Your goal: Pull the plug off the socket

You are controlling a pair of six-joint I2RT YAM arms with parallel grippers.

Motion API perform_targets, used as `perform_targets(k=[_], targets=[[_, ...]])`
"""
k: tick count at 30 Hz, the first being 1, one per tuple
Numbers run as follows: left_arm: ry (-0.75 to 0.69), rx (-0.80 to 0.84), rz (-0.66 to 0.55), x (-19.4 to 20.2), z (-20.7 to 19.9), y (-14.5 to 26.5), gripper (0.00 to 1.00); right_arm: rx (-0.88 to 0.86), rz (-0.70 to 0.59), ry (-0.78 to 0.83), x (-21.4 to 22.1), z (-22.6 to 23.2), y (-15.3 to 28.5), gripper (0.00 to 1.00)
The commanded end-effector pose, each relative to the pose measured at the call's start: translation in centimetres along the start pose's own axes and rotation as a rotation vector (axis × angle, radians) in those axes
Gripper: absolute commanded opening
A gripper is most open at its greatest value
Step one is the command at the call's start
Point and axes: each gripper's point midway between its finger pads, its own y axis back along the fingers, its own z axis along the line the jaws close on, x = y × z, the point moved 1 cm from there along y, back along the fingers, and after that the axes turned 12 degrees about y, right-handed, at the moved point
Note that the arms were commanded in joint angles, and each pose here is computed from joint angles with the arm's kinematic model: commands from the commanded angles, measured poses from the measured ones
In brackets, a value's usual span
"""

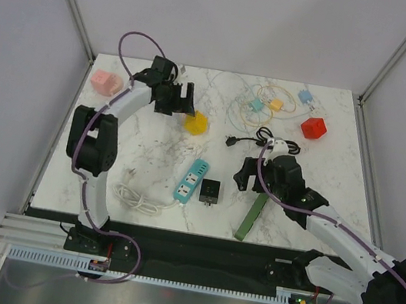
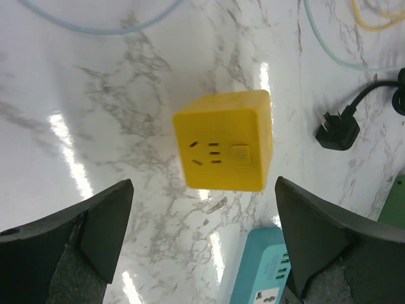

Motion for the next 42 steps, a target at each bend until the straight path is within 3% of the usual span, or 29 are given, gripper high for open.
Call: perform_targets(k=[1,5,8,13,20,24,28,36,42], targets=[[0.012,-0.116,-0.251,-6.4,3.2,7.7,1.0,-0.047,-0.042,0.015,-1.2,0.7,-0.4,0.98],[0.243,-0.34,-0.448,-11.4,10.9,13.3,1.0,-0.058,-0.037,0.014,-0.5,0.8,-0.7,0.98],[0.42,-0.457,-0.515,-13.1,15.2,16.0,1.0,-0.072,-0.03,0.013,-0.2,1.0,-1.0,0.98],[0.698,-0.572,-0.541,-14.0,20.1,16.5,1.0,-0.093,-0.008,0.011,0.3,1.4,-1.4,0.98],[0.997,-0.64,-0.661,-14.3,22.7,15.2,1.0,-0.095,-0.009,0.011,0.6,1.3,-1.9,0.98],[1.039,-0.594,-0.733,-16.8,22.9,15.1,1.0,-0.113,-0.001,0.007,0.9,1.6,-2.2,0.98],[1.042,-0.56,-0.728,-18.2,23.5,13.9,1.0,-0.123,0.013,0.006,1.3,1.7,-2.5,0.98],[1.23,-0.526,-0.675,-16.9,26.2,11.6,1.0,-0.131,0.027,0.005,1.5,1.8,-2.9,0.98],[1.222,-0.519,-0.704,-18.2,27.0,11.1,1.0,-0.14,0.033,0.008,1.5,1.9,-3.0,0.98]])
